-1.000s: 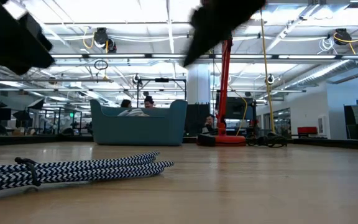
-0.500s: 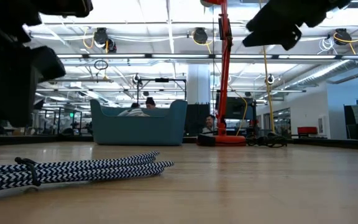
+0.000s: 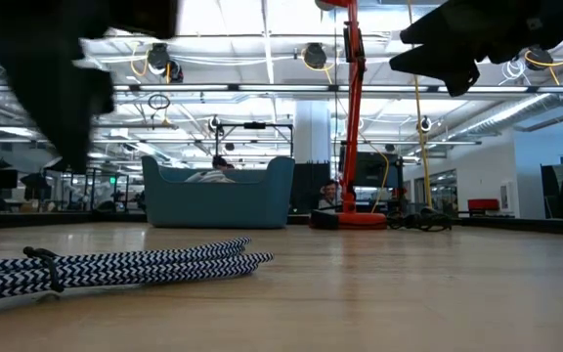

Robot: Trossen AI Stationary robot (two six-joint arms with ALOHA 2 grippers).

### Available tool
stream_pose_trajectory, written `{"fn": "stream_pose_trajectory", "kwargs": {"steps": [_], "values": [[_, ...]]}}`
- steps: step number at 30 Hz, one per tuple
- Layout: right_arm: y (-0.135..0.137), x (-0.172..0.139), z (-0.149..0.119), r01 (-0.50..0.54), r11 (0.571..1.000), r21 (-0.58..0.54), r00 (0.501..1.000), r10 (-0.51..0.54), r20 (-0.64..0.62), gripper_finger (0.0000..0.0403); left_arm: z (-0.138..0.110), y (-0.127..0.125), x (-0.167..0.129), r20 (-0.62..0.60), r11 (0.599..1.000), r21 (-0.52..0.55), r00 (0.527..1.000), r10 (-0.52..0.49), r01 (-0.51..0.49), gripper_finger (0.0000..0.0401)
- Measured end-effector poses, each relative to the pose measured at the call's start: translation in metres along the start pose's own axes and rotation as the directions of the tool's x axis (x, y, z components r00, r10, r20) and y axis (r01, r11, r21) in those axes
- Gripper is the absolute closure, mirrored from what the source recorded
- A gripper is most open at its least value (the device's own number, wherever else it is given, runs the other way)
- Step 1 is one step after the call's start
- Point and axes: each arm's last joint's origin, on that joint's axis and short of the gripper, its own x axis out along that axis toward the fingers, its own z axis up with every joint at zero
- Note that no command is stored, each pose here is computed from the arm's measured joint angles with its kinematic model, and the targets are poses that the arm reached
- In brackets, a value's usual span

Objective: Pick & Place USB Port
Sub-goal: Put the black charger cable into the transparent bin

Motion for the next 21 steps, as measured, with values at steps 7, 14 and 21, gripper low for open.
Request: {"fn": "stream_pose_trajectory", "kwargs": {"steps": [7,14,21], "values": [[-0.003,0.004,-0.002,0.022,1.0,-0.009,1.0,-0.022,-0.007,0.0207,0.025,0.013,0.022,-0.031,0.993,-0.112,0.999,-0.025,0.022,0.0194],[-0.005,0.005,-0.001,0.034,0.999,-0.017,0.999,-0.034,-0.001,0.0207,0.033,0.004,0.048,-0.149,0.996,-0.052,0.985,-0.086,0.079,0.0194],[-0.006,0.005,-0.001,0.035,0.999,-0.022,0.999,-0.035,0.0,0.0207,0.039,0.002,0.044,-0.137,0.997,-0.023,0.988,-0.075,0.073,0.0194]]}}
